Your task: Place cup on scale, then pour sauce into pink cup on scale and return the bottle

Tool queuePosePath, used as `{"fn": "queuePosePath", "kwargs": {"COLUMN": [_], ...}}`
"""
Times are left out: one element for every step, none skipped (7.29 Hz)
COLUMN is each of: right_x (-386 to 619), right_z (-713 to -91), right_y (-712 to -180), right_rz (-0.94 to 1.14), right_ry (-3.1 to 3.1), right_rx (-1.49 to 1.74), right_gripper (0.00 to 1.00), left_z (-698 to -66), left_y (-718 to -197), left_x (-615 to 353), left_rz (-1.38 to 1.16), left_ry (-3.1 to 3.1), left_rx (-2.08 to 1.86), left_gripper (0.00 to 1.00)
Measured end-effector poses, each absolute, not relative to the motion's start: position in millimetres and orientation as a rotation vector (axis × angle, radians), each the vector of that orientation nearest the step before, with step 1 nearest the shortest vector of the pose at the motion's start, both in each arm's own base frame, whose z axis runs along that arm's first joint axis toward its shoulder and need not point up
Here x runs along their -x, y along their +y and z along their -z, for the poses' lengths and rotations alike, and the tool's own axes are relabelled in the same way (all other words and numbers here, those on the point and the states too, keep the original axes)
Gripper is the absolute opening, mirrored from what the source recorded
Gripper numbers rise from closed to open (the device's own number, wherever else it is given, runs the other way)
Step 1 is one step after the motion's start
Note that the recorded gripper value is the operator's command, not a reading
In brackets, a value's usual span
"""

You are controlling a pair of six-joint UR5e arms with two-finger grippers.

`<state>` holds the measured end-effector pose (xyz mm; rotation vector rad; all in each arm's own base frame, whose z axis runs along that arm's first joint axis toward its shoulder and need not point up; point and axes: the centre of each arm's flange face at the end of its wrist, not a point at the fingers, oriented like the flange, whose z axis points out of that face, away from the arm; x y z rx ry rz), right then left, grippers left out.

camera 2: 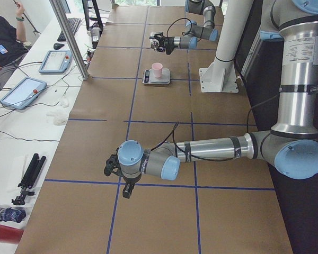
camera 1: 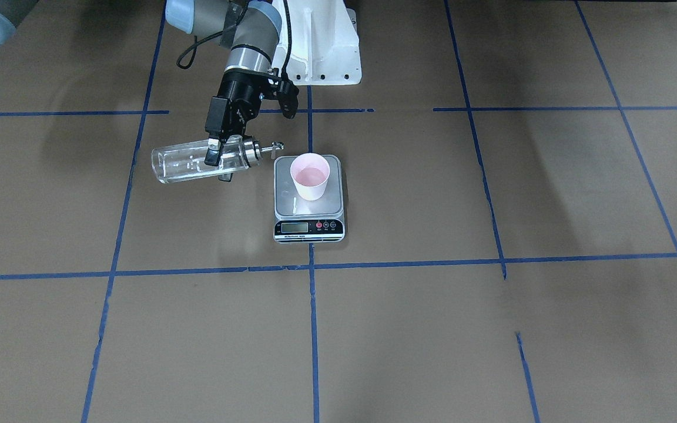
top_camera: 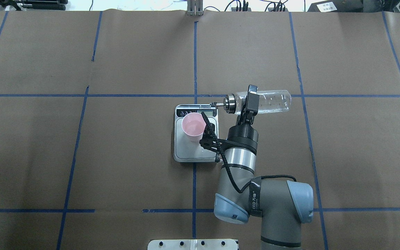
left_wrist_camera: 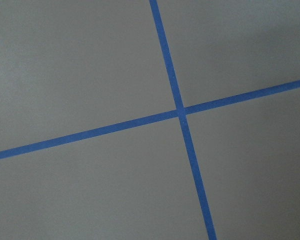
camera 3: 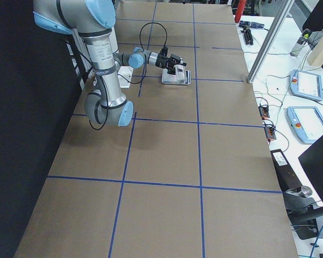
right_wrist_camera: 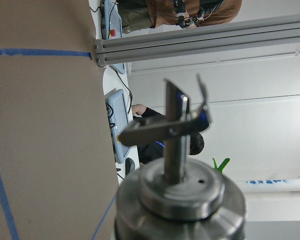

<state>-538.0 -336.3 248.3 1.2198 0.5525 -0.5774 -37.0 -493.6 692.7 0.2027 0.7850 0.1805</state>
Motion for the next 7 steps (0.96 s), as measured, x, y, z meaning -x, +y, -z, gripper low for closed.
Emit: {"fn": "queuePosePath", "kwargs": {"right_x": [540.2, 544.0, 550.8, 558.5, 565.2, 569.1, 571.0], "right_z": [-247.6, -245.4, -243.1, -239.9, -238.4, -239.5, -241.3], "right_y": [-336.5, -337.2, -338.5, -340.2, -341.7, -342.9, -343.8], "right_rz": [0.61, 0.634, 0.645, 0.649, 0.653, 0.663, 0.682], "right_ry": [0.587, 0.614, 0.633, 0.643, 0.652, 0.669, 0.695], "right_rx": [-1.217, -1.216, -1.217, -1.218, -1.217, -1.215, -1.212], "right_gripper": [0.0, 0.0, 0.0, 0.0, 0.0, 0.0, 0.0], "left_z": [-692.6, -692.3, -691.9, -691.5, -691.3, -691.2, -691.2], "left_y": [-493.7, -494.0, -494.3, -494.4, -494.4, -494.5, -494.5], "left_x": [36.9, 36.9, 36.9, 36.9, 36.8, 36.8, 36.8], "left_rz": [-0.181, -0.181, -0.181, -0.181, -0.182, -0.182, -0.182], "left_ry": [0.785, 0.785, 0.785, 0.785, 0.786, 0.786, 0.786], "left_rx": [-0.203, -0.203, -0.204, -0.205, -0.205, -0.205, -0.205], "left_gripper": [1.0, 1.0, 1.0, 1.0, 1.0, 1.0, 1.0]}}
